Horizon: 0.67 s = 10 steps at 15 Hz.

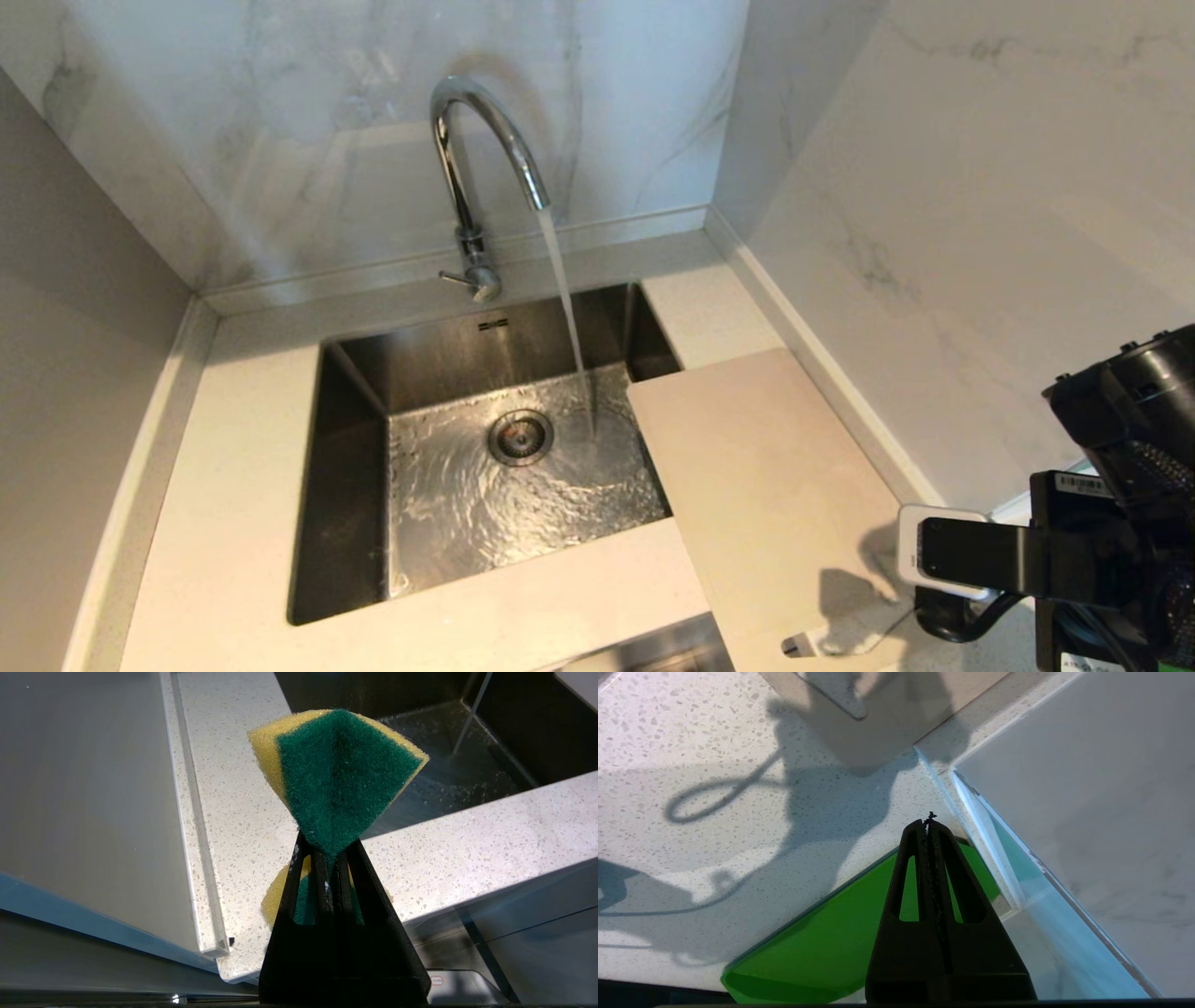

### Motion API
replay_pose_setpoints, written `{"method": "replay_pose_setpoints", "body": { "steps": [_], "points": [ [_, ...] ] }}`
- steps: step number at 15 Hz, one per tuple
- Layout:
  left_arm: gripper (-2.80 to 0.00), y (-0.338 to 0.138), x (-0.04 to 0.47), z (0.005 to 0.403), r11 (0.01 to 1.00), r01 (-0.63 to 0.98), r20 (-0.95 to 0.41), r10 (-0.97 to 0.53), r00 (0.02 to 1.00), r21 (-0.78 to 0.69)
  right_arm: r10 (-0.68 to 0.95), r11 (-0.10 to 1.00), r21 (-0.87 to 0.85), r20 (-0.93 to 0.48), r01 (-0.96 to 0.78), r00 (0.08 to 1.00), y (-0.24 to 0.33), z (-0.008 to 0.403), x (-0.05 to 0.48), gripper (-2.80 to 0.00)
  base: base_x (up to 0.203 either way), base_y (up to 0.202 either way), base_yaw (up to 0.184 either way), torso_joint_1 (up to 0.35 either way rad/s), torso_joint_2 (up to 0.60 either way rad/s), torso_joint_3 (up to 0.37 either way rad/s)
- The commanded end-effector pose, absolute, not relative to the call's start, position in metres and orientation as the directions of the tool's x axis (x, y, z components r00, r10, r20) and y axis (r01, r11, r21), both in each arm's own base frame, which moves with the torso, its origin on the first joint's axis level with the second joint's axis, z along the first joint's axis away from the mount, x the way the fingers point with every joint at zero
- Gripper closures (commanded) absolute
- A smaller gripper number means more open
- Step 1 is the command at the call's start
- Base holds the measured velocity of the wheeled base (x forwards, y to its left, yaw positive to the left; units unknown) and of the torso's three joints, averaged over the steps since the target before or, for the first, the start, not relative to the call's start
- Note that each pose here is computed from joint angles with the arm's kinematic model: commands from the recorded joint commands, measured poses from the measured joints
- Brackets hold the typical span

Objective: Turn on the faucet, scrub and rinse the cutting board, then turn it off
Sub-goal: Pick up the cutting board

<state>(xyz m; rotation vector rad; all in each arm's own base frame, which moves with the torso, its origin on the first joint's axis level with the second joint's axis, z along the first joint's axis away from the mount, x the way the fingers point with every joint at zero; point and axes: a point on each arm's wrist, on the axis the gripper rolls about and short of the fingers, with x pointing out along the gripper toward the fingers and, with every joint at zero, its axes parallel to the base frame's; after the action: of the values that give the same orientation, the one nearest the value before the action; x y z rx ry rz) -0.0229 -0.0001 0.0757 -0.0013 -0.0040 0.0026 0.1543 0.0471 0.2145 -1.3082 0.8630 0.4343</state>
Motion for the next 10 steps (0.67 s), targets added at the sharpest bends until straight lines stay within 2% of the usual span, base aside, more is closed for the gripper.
{"method": "replay_pose_setpoints", "body": {
  "steps": [1, 10],
  "points": [
    [0.00, 0.000, -0.023, 0.076, 1.000, -0.003, 0.005, 0.003, 1.000, -0.002, -0.189, 0.233, -0.646, -0.763, -0.727, 0.618, 0.046, 0.211, 0.153, 0.00, 0.000, 0.000, 0.000, 0.000, 0.00, 0.000],
    [0.00, 0.000, -0.023, 0.076, 1.000, -0.003, 0.005, 0.003, 1.000, -0.002, -0.156, 0.232, -0.678, -0.734, -0.698, 0.661, 0.052, 0.190, 0.166, 0.00, 0.000, 0.000, 0.000, 0.000, 0.00, 0.000]
  ]
}}
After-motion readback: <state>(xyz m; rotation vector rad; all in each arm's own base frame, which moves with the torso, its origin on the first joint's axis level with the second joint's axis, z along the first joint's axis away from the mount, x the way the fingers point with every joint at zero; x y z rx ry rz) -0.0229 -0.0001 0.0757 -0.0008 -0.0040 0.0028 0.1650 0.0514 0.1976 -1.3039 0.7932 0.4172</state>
